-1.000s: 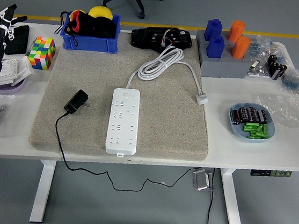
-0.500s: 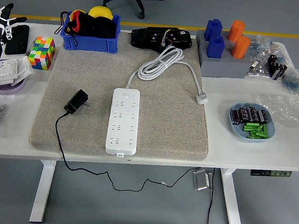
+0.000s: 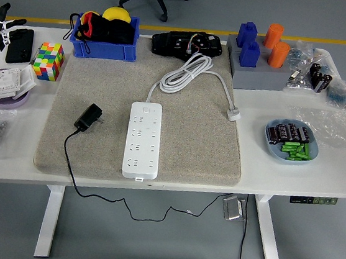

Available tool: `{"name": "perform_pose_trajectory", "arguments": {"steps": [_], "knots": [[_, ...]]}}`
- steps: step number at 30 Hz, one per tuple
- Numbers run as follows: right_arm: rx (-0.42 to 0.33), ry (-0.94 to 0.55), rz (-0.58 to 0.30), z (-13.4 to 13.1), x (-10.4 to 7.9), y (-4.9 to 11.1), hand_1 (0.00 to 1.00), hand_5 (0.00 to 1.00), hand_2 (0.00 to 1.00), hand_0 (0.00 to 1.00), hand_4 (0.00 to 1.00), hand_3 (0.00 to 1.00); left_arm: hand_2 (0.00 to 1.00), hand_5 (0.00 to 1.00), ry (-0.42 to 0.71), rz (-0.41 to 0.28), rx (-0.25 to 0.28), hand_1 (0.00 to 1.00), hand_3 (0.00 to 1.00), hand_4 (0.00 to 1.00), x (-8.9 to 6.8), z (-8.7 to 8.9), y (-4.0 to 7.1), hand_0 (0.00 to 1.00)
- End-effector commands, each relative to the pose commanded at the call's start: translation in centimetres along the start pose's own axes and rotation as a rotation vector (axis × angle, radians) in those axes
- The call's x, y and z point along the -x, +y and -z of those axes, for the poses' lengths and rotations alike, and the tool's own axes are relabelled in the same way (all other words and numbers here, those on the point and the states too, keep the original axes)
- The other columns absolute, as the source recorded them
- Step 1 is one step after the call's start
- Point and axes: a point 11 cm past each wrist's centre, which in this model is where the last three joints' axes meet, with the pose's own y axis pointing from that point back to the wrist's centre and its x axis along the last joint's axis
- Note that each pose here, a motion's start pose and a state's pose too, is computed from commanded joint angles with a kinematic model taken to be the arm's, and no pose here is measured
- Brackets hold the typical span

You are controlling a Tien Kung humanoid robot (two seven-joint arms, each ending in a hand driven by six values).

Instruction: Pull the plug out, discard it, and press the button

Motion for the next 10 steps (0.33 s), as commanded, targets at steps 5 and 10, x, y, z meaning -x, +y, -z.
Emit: {"name": "perform_pose_trajectory", "arguments": {"steps": [5,10], "knots": [[-0.002,-0.011,0.006,0.03,0.32,-0.03,0.746,0.788,0.742,0.785,0.794,0.744,0.727,0.998,-0.002,0.010,-0.006,0.702,0.966,0.857,0.34,0.15,0.03,0.774],[0.000,-0.016,0.009,-0.08,0.54,-0.05,0.746,0.788,0.742,0.785,0.794,0.744,0.727,0.998,0.000,0.010,-0.010,0.702,0.966,0.857,0.40,0.24,0.11,0.774]]}}
